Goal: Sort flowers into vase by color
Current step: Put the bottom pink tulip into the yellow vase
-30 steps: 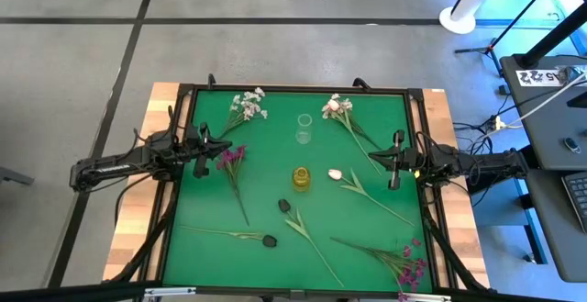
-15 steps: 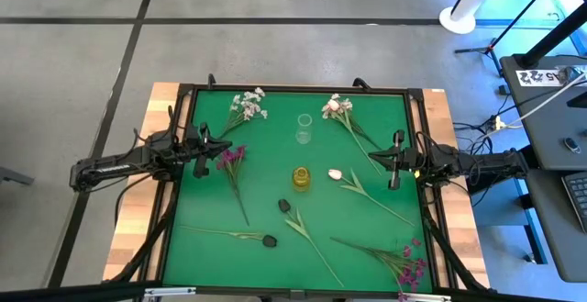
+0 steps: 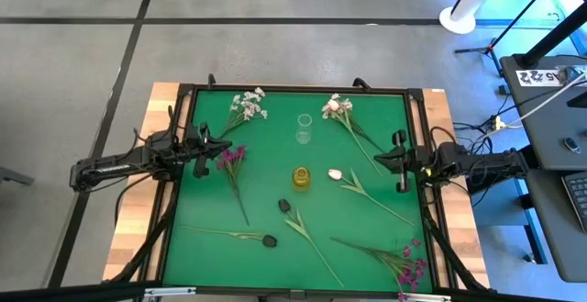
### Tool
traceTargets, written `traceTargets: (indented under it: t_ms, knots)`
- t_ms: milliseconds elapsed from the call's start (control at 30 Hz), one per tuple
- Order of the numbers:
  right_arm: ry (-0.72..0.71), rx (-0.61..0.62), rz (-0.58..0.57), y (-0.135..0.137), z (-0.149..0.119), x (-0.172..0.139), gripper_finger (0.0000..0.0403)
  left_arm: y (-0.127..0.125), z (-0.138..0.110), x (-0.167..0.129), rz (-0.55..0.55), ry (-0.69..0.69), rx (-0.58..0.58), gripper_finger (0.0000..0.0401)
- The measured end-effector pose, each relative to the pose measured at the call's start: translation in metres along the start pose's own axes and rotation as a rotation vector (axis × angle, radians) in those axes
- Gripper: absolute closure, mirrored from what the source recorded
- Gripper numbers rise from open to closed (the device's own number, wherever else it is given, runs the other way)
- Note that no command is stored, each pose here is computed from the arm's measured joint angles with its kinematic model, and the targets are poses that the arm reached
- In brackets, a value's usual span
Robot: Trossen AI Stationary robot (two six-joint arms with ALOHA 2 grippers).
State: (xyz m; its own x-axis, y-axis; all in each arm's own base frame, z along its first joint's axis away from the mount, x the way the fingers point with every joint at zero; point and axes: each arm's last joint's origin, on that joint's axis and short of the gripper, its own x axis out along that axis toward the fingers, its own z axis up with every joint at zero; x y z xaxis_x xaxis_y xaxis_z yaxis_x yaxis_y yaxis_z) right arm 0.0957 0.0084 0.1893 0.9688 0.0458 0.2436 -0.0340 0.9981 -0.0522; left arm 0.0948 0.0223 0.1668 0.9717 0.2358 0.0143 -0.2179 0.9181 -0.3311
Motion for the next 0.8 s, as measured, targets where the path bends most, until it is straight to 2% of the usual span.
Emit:
traceTargets:
  t_ms: [100,200,300,467,633,800]
  knots:
    - [-0.022,0.016,-0.018,-0.001,0.005,0.000,0.0384,0.000,0.000,0.000,0.000,0.000,0.000,0.0401]
    - [0.092,0.034,-0.075,-0.003,0.006,0.002,0.0384,0.000,0.000,0.000,0.000,0.000,0.000,0.0401]
    - [0.149,0.045,-0.112,-0.004,0.020,0.007,0.0384,0.000,0.000,0.000,0.000,0.000,0.000,0.0401]
    - [0.266,0.029,-0.085,-0.004,0.049,0.031,0.0384,0.000,0.000,0.000,0.000,0.000,0.000,0.0401]
    - [0.554,0.016,-0.061,-0.003,0.057,0.066,0.0384,0.000,0.000,0.000,0.000,0.000,0.000,0.0401]
    - [1.029,0.215,-0.106,0.002,0.031,0.082,0.0384,0.000,0.000,0.000,0.000,0.000,0.000,0.0401]
